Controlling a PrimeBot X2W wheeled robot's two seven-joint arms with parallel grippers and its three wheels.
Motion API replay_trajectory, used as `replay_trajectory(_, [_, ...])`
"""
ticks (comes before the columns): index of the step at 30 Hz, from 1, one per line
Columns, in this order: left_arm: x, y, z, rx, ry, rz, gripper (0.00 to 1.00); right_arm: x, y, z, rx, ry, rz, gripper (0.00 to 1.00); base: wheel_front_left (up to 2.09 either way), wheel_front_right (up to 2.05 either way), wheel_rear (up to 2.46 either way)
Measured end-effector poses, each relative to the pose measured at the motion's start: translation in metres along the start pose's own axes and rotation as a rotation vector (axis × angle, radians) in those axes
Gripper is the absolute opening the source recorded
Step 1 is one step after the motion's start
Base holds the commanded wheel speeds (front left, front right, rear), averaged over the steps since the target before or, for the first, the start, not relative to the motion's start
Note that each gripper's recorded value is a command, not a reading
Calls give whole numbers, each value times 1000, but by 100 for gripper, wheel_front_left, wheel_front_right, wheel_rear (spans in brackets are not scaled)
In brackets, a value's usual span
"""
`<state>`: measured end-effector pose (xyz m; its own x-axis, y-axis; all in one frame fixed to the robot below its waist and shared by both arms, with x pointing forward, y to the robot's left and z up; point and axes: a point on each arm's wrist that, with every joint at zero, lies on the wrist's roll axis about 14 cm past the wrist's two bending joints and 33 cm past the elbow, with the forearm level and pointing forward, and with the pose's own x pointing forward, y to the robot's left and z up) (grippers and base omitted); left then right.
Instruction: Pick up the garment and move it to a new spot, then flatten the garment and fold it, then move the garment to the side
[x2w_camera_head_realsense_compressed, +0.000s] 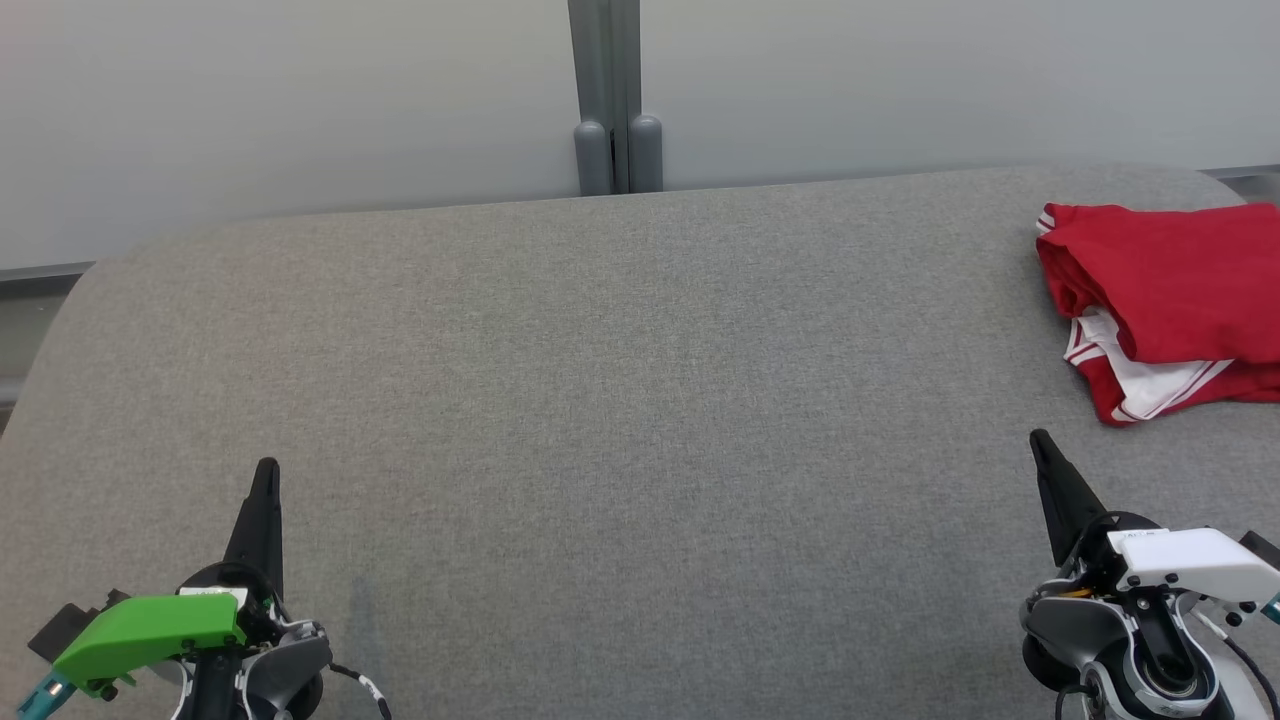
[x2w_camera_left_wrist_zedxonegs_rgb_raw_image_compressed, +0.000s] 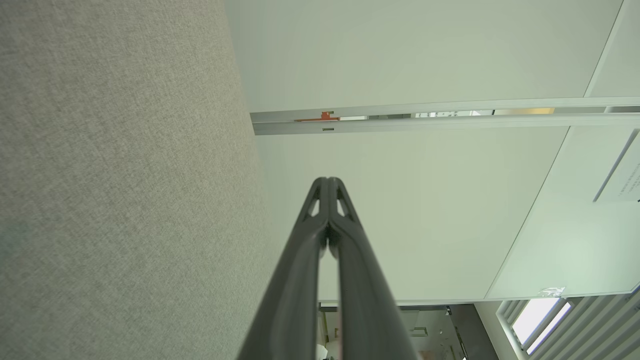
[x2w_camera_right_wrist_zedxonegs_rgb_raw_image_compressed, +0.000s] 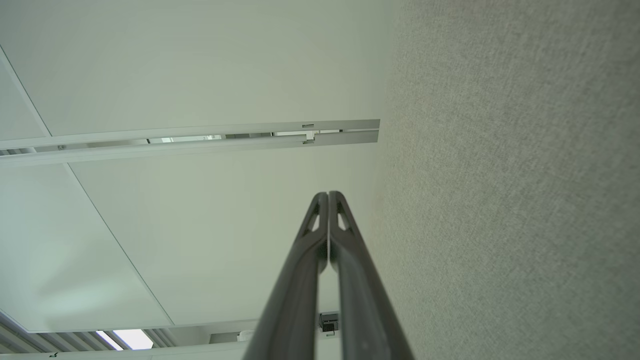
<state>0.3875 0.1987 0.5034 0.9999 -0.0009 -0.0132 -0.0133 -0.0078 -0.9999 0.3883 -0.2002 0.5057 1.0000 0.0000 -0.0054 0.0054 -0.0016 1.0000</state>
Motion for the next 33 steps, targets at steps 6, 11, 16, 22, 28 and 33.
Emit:
replay_trajectory(6, [0, 0, 0, 0, 0, 0, 0, 0, 0, 0, 0, 0, 0, 0, 0, 0, 0])
replay_trajectory(11, [0, 0, 0, 0, 0, 0, 0, 0, 0, 0, 0, 0, 0, 0, 0, 0, 0])
replay_trajectory(16, [0, 0, 0, 0, 0, 0, 0, 0, 0, 0, 0, 0, 0, 0, 0, 0, 0])
replay_trajectory(22, [0, 0, 0, 0, 0, 0, 0, 0, 0, 0, 0, 0, 0, 0, 0, 0, 0])
replay_trajectory(28, [0, 0, 0, 0, 0, 0, 0, 0, 0, 0, 1, 0, 0, 0, 0, 0, 0])
replay_trajectory(33, [0, 0, 0, 0, 0, 0, 0, 0, 0, 0, 1, 0, 0, 0, 0, 0, 0])
